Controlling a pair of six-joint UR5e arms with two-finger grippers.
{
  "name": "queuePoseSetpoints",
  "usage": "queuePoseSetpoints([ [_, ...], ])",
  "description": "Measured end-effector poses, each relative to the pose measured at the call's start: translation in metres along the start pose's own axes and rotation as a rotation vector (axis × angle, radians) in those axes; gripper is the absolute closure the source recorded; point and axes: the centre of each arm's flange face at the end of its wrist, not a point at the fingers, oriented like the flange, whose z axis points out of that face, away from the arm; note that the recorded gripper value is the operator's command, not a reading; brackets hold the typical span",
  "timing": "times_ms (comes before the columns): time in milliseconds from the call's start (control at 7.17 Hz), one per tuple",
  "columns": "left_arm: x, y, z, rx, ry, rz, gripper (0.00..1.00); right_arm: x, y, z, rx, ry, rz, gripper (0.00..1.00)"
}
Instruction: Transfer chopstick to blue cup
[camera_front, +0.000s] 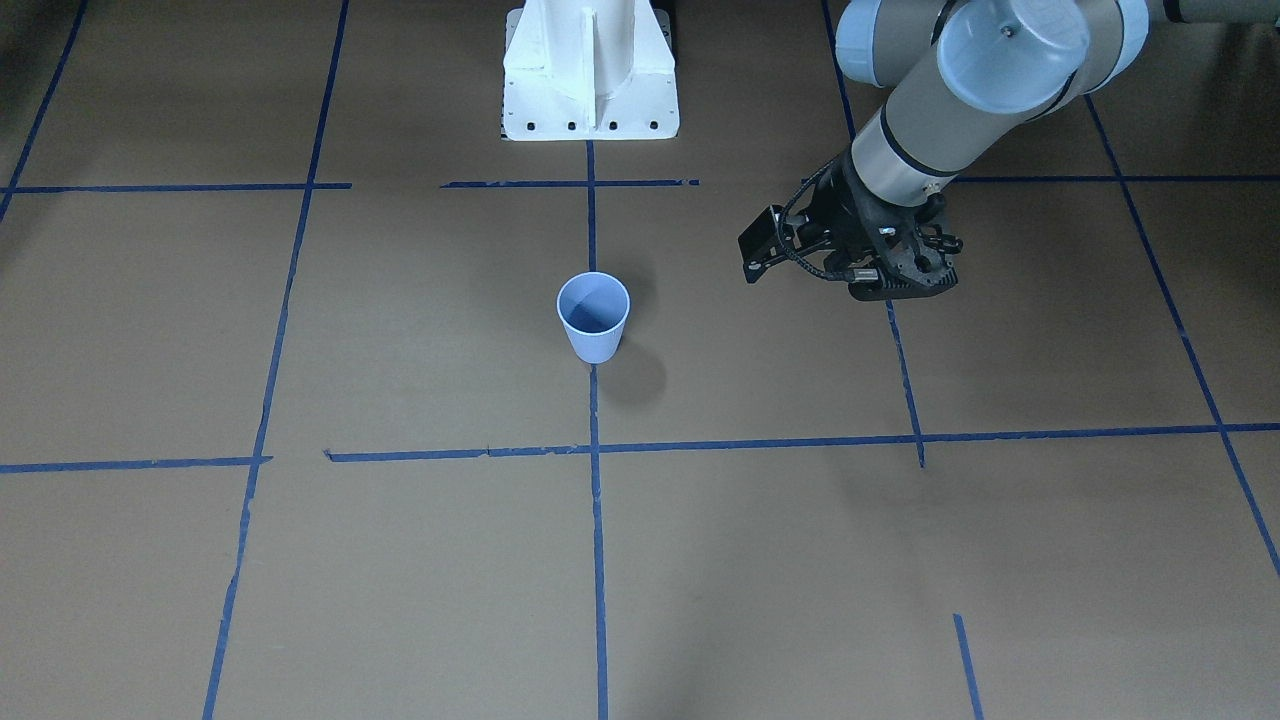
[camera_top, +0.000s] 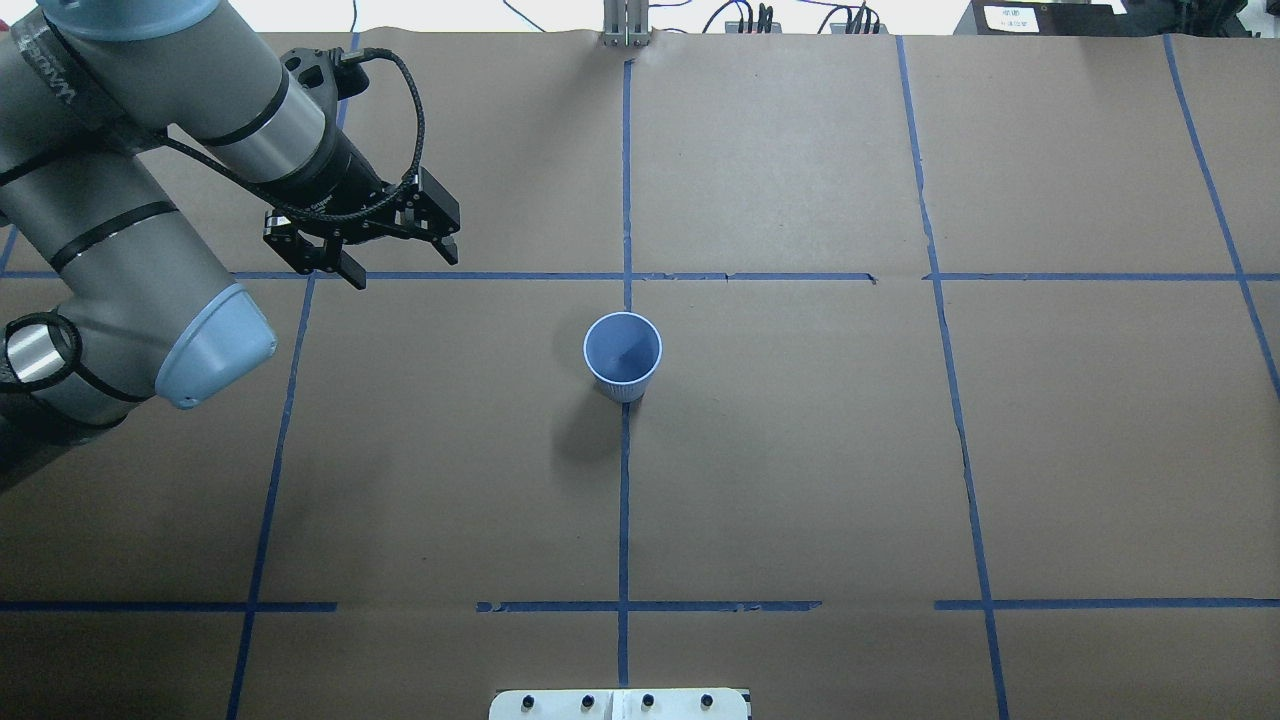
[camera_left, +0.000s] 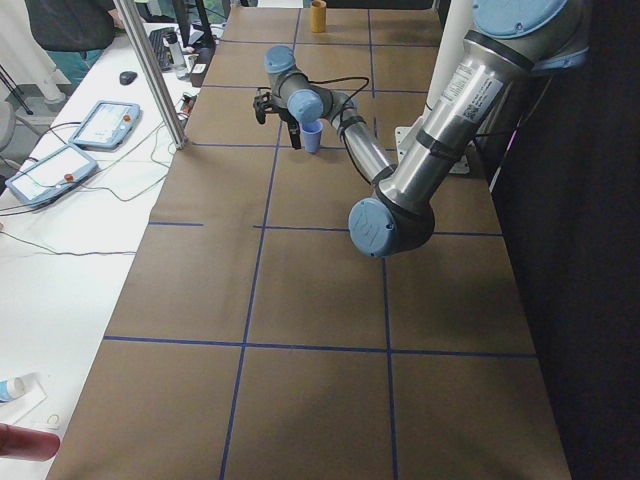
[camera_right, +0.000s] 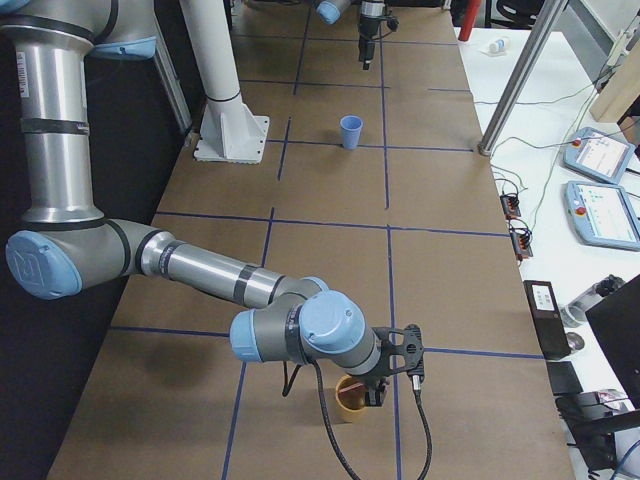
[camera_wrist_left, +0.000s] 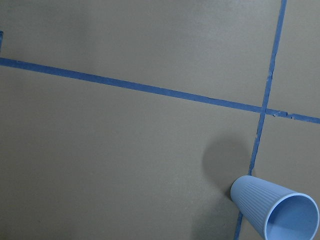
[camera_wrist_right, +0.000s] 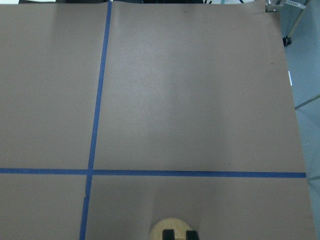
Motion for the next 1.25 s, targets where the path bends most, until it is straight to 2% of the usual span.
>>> queuePoseSetpoints([
  [279,-0.001,0.001,0.000,0.000,0.000,0.000,0.00,-0.020,-0.005,-0.074,-0.038,0.127,-0.085,1.00],
  [418,-0.001,0.000,0.001,-0.001,-0.001,-0.001,0.00,-0.034,-0.008,-0.103,-0.030,0.184,-0.119,1.00],
  [558,-0.004,0.000,0.002,-0.001,-0.004,-0.002,0.00,-0.048,-0.013,-0.125,-0.005,0.220,-0.141,1.00],
  [697,-0.012,0.001,0.003,-0.003,-0.008,-0.002,0.00,-0.066,-0.022,-0.141,0.029,0.233,-0.126,1.00],
  [836,-0.024,0.000,0.005,-0.001,-0.015,-0.005,0.00,-0.090,-0.037,-0.144,0.059,0.218,-0.065,1.00],
  [1115,-0.050,-0.011,-0.004,0.019,-0.029,0.014,0.00,-0.176,-0.086,-0.114,0.057,0.126,0.030,1.00],
  [1255,-0.074,-0.023,-0.012,0.034,-0.047,0.062,0.00,-0.234,-0.113,-0.102,0.048,0.066,0.070,1.00],
])
